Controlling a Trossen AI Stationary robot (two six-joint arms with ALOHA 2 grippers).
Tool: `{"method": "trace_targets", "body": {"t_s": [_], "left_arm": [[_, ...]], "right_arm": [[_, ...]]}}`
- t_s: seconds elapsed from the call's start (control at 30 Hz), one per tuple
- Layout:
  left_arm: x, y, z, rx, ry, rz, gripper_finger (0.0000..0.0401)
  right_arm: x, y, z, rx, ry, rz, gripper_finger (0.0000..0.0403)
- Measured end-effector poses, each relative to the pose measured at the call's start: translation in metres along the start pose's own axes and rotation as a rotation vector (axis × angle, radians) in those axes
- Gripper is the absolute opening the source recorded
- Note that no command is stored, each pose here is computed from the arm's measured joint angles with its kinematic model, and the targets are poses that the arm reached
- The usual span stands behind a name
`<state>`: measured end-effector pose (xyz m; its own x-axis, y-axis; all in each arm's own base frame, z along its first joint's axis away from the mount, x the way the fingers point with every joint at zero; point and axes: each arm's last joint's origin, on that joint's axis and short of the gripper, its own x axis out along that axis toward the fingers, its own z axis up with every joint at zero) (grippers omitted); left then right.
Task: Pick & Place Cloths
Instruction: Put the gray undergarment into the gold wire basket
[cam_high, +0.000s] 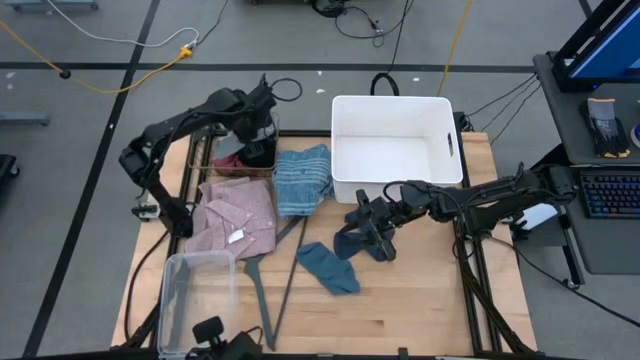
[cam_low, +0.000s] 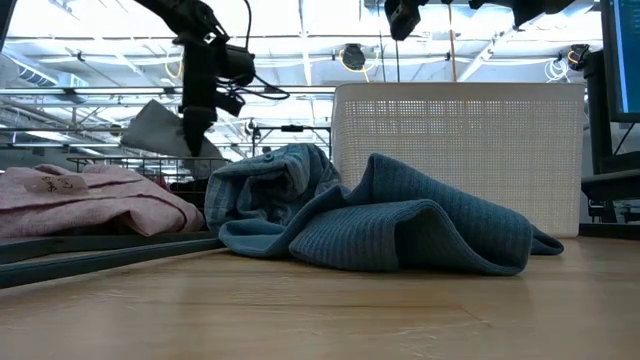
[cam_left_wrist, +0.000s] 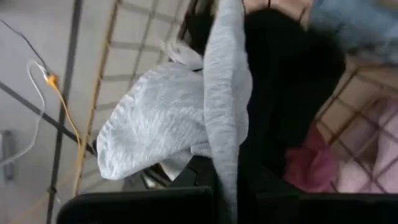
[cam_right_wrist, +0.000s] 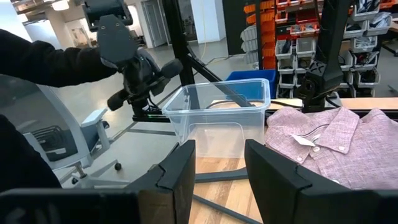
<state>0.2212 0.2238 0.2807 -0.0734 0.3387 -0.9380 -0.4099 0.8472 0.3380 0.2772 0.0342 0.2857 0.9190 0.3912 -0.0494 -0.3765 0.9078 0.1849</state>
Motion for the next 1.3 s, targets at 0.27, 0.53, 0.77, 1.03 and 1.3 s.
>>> {"method": "trace_targets", "body": {"t_s": [0.27, 0.53, 0.77, 1.03, 1.3], "left_arm": [[0.003, 0.014, -0.007, -0.021, 0.021, 0.020, 0.0012], [0.005, 0.022, -0.011, -0.035, 0.006, -0.034, 0.0010], [0.006, 0.024, -0.012, -0.128, 0.003, -0.042, 0.0058], [0.006, 0.025, -0.012, -0.147, 0.007, -0.034, 0.0135], [0.005, 0.029, -0.015, -0.127, 0.100, 0.188, 0.0210]], "right_arm": [[0.000, 0.000, 0.000, 0.000, 0.000, -0.002, 0.0130], [0.000, 0.000, 0.000, 0.000, -0.001, -0.003, 0.0130], [0.000, 0.000, 0.000, 0.001, -0.001, -0.003, 0.0130], [0.000, 0.000, 0.000, 0.001, -0.001, -0.001, 0.0130], [0.000, 0.000, 0.000, 0.001, 0.000, 0.000, 0.0130]]}}
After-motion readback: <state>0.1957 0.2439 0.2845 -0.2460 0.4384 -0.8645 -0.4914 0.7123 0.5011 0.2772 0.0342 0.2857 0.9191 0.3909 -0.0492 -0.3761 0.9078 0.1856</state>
